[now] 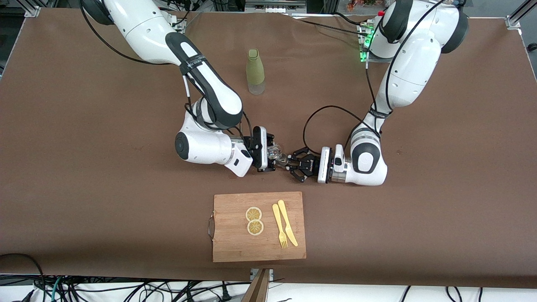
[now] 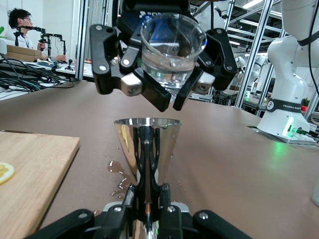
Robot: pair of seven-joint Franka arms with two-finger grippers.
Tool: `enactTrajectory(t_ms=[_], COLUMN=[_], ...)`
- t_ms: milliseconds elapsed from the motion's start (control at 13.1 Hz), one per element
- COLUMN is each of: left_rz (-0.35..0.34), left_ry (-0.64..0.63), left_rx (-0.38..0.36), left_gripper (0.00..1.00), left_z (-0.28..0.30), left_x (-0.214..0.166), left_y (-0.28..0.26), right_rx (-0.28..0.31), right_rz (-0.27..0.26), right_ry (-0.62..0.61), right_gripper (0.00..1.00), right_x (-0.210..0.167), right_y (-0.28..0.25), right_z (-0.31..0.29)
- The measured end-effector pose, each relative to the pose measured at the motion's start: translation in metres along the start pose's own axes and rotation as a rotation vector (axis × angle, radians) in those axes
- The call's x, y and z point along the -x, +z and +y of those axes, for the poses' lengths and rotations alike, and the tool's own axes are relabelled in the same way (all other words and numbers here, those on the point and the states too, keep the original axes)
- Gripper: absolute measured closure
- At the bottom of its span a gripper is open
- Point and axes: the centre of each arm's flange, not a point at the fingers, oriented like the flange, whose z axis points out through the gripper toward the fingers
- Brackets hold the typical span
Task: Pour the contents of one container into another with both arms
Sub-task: 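Tilt the glass cup with the right gripper to pour into the jigger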
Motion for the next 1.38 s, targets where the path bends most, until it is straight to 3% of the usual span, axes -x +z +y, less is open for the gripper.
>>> enactTrajectory(t_ms=[460,1149,1379], left_rz=[0.003,0.004,0.004], left_ry=[0.008,0.009,0.009], left_rx=[-0.003,-0.002,-0.002], left_gripper=[0.79,0.79,0.79], left_z=[-0.002,-0.002,-0.002], left_x=[-0.002,-0.002,-0.002], left_y=[-0.004,-0.004,-0.004], right_rx=[0.001,-0.001,0.039], right_rz=[-0.054,-0.087,-0.090], right_ry=[-0.046,-0.040,0.000], right_gripper=[0.88,0.88,0.88], right_x=[-0.002,-0.006,-0.005], right_y=[0.004,0.010,0.004], right_z=[-0.003,-0.008,-0.002])
